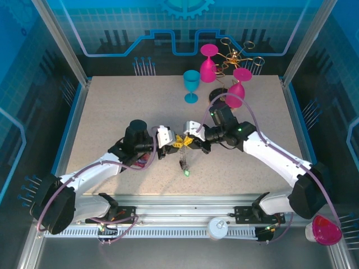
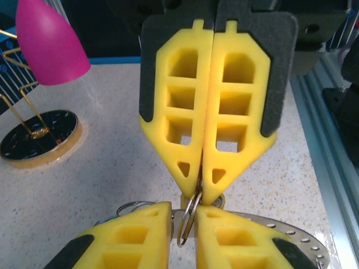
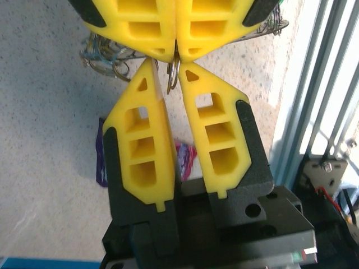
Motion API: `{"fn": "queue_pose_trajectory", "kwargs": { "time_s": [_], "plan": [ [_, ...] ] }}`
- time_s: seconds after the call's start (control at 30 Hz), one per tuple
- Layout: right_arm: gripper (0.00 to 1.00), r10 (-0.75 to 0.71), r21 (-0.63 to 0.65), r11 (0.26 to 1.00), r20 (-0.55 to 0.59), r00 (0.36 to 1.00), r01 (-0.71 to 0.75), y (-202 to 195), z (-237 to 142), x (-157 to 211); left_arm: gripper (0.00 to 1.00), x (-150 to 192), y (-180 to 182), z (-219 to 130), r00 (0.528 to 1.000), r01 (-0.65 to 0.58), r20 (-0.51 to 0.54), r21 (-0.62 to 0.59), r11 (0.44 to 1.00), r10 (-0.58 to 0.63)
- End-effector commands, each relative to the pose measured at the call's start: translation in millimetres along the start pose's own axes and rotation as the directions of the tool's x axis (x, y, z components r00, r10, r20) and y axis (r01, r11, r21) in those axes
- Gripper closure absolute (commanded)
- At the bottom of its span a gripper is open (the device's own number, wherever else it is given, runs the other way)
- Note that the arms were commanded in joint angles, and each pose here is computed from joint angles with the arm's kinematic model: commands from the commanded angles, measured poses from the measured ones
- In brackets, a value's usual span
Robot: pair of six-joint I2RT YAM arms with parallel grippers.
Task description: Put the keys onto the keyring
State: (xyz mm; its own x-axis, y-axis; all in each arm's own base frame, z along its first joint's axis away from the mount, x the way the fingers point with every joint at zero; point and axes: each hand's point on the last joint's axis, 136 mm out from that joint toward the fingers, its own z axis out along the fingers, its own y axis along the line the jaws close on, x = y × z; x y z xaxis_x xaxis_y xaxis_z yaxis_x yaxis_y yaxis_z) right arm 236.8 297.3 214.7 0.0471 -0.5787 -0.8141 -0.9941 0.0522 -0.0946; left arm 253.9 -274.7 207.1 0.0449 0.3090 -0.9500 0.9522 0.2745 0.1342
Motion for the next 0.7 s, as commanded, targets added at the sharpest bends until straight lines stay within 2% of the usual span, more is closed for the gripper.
{"fn": "queue_pose_trajectory", "kwargs": {
  "time_s": [0.0,0.07,0.17,0.27,0.3,0.33,0.4,0.53,0.67],
  "plan": [
    [1.0,-0.085,-0.077,0.994,-0.086,0.993,0.079,18.8,8.2,-5.8,0.82,-4.5,1.9,-1.6,0.996,-0.049,-0.07,-0.018,0.999,0.047],
    [1.0,-0.105,-0.099,0.991,-0.129,0.986,0.093,20.5,12.3,-5.2,0.83,-5.3,2.4,-2.5,0.995,-0.055,-0.087,-0.017,0.998,0.053],
    [1.0,-0.109,-0.112,0.989,-0.122,0.986,0.096,21.8,14.1,-11.0,0.98,-7.0,1.1,-3.2,0.993,-0.071,-0.095,-0.01,0.997,0.07],
    [1.0,-0.077,-0.076,0.995,-0.083,0.994,0.071,16.5,11.2,-14.7,1.0,-10.0,-0.9,-4.9,0.993,-0.086,-0.078,-0.007,0.996,0.085],
    [0.92,-0.045,-0.059,0.997,-0.046,0.998,0.043,13.0,8.1,-16.2,1.0,-11.8,-1.6,-6.0,0.994,-0.093,-0.061,-0.011,0.996,0.092],
    [0.79,-0.015,-0.04,0.999,-0.009,1.0,0.015,8.3,5.1,-17.1,1.0,-13.4,-2.6,-6.6,0.995,-0.096,-0.044,-0.014,0.995,0.095],
    [0.72,0.041,-0.022,0.999,0.074,0.996,-0.04,4.4,-2.5,-17.7,1.0,-19.9,-6.9,-7.9,0.995,-0.103,0.012,-0.01,0.995,0.104],
    [0.71,0.087,-0.033,0.996,0.106,0.99,-0.084,4.6,0.9,-8.4,1.0,-26.6,-11.9,-8.8,0.991,-0.099,0.086,-0.002,0.995,0.099],
    [0.76,0.104,-0.045,0.994,0.123,0.987,-0.099,4.2,4.5,-4.6,1.0,-27.2,-14.5,-8.5,0.991,-0.087,0.102,0.012,0.996,0.086]
  ]
}}
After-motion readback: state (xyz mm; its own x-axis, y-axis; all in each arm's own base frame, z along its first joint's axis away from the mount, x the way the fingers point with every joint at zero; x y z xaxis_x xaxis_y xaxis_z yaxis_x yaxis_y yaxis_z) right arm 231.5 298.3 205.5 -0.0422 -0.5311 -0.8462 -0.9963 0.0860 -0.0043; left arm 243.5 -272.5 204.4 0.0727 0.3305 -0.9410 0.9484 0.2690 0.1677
